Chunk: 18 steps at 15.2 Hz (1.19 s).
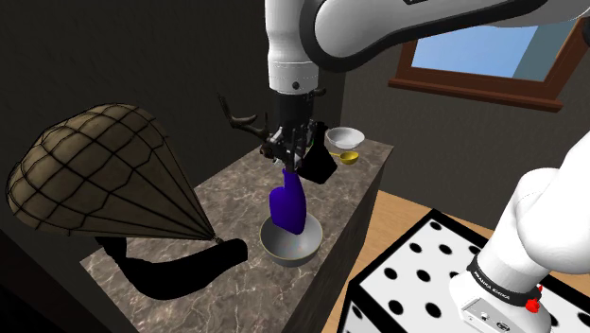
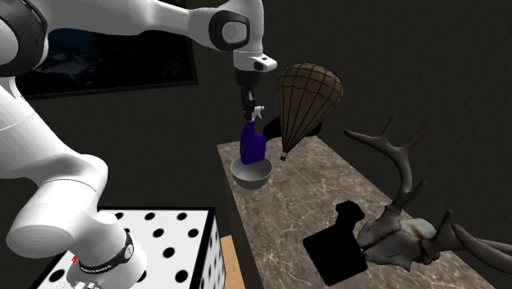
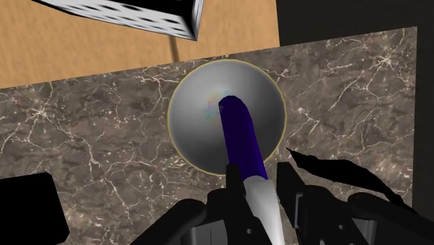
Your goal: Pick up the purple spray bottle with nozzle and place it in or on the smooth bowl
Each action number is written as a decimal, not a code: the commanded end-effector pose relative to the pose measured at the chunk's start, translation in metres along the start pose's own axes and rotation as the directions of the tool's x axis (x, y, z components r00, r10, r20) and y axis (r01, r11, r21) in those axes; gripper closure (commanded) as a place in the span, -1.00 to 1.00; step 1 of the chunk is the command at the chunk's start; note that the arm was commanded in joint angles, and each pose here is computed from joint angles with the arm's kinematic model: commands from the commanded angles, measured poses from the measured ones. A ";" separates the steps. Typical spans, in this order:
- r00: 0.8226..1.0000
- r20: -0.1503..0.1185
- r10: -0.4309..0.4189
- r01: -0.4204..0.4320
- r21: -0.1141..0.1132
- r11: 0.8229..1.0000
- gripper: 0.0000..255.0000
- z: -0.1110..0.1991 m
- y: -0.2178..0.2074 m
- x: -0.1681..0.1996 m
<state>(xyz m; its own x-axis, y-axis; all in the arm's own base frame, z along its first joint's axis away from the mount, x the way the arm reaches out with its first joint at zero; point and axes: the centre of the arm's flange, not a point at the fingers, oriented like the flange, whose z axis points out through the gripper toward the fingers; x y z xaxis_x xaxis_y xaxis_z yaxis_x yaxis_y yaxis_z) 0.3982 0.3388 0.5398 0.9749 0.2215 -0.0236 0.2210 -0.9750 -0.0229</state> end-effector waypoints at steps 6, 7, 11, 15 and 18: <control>1.000 -0.001 0.000 0.000 0.000 1.000 1.00 0.018 0.001 0.001; 1.000 -0.001 0.000 0.000 0.000 1.000 1.00 0.018 0.001 0.001; 1.000 -0.001 0.000 0.000 0.000 1.000 -1.00 0.018 0.001 0.001; 1.000 -0.001 0.000 0.000 0.000 1.000 -1.00 0.018 0.001 0.001; 1.000 -0.001 0.000 0.000 0.000 1.000 -1.00 -0.008 0.001 0.001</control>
<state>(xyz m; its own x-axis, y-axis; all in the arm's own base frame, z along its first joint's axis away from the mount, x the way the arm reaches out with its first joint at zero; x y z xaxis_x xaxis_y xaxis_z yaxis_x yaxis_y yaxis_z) 0.3998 0.3392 0.5369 0.9749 0.2214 -0.0222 0.2209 -0.9750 -0.0236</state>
